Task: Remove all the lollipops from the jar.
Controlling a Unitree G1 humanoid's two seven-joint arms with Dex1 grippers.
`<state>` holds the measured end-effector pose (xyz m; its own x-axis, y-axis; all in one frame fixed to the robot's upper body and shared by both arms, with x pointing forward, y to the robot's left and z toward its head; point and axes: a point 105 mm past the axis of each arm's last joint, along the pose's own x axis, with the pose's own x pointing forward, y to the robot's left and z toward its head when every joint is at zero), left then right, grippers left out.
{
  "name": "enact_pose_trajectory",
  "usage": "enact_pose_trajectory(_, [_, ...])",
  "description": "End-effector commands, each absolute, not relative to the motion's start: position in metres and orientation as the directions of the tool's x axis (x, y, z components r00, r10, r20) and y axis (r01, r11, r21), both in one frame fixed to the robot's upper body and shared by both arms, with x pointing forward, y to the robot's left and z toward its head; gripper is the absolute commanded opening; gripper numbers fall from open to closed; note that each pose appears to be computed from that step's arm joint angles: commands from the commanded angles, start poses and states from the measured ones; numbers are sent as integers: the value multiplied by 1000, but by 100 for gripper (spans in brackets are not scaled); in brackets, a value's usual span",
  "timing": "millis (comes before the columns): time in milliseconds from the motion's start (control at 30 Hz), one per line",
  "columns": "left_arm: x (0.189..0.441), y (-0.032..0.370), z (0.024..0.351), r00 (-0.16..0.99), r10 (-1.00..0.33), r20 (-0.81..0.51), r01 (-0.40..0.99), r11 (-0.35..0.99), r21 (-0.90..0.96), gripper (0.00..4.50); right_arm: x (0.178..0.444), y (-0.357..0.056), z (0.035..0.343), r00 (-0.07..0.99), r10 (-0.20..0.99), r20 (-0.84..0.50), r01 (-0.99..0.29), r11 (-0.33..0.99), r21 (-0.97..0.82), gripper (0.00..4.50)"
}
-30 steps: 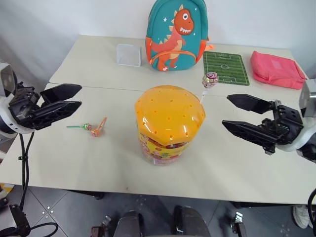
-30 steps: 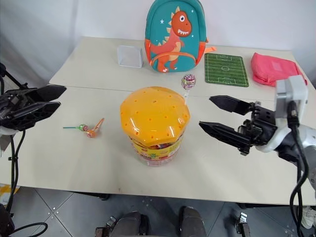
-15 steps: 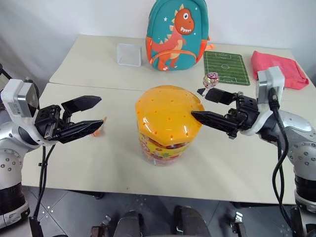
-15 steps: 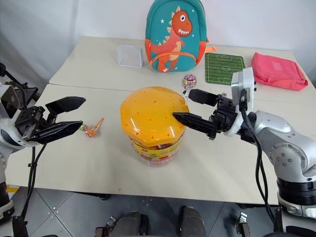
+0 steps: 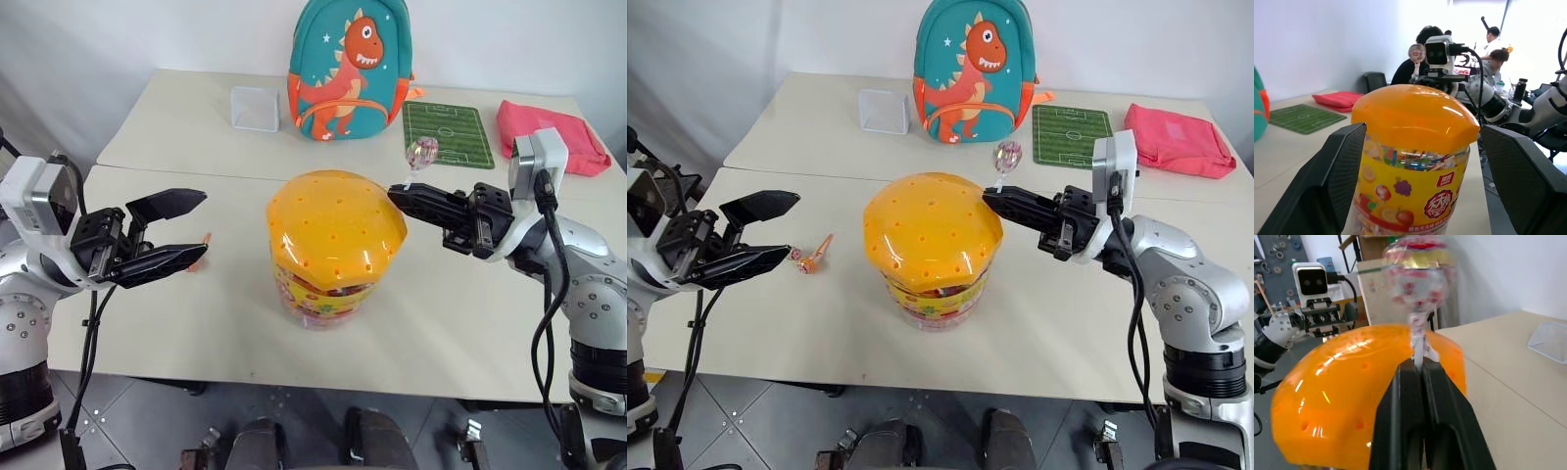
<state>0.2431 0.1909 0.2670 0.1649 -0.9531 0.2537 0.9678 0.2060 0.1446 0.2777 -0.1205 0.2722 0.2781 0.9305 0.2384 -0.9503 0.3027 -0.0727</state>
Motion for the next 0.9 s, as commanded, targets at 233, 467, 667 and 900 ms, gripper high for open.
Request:
enact_pose_trajectory(233, [233, 167, 287, 13, -959, 284, 968, 83, 236, 396, 263, -167, 340, 285, 826, 487, -911, 391, -129, 4])
enact_pose_trajectory(467, [231, 159, 276, -4, -997, 73, 945, 20, 326, 396, 291, -294, 278, 882, 452, -136, -466, 879, -103, 4])
enact_pose_trajectory(667, [240, 173, 241, 14, -1000, -21, 968, 8, 250, 396, 275, -361, 202, 845, 92, -526, -217, 959, -181, 4])
enact_pose_trajectory(900, [241, 173, 226, -6, -998, -60, 975, -19, 220, 396, 280, -389, 131, 732, -75, -677, -105, 969, -222, 4])
